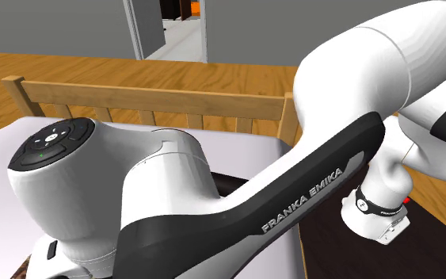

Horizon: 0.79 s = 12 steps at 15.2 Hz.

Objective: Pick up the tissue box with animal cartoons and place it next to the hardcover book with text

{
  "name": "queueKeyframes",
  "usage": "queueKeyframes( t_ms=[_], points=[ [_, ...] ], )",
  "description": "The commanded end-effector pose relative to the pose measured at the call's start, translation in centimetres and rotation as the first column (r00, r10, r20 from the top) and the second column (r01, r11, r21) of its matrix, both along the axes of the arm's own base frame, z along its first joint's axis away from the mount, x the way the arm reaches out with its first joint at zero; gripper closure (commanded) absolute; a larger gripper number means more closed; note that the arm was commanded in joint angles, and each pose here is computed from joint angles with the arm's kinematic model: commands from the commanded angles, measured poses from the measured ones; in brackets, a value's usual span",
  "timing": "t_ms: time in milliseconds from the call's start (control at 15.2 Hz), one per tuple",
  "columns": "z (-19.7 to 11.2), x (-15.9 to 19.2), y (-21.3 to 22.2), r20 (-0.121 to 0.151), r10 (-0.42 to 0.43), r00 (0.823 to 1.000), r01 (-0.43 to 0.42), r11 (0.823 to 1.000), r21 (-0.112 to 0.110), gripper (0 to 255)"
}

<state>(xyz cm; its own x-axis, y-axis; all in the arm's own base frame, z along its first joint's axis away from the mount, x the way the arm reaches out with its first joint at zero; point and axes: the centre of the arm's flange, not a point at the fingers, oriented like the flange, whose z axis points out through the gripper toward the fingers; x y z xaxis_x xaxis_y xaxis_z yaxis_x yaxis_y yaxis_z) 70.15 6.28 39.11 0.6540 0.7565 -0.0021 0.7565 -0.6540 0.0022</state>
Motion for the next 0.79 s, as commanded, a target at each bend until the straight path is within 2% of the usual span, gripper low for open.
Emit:
queueKeyframes(
  t_ms=[0,198,726],
  points=[
    [-1.0,0.1,0.1,0.001,0.000,1.000,0.000,1.000,0.000,255],
    [-2.8,0.1,0.1,0.001,0.000,1.000,0.000,1.000,0.000,255],
    [-2.8,0.1,0.1,0.001,0.000,1.000,0.000,1.000,0.000,255]
  ],
)
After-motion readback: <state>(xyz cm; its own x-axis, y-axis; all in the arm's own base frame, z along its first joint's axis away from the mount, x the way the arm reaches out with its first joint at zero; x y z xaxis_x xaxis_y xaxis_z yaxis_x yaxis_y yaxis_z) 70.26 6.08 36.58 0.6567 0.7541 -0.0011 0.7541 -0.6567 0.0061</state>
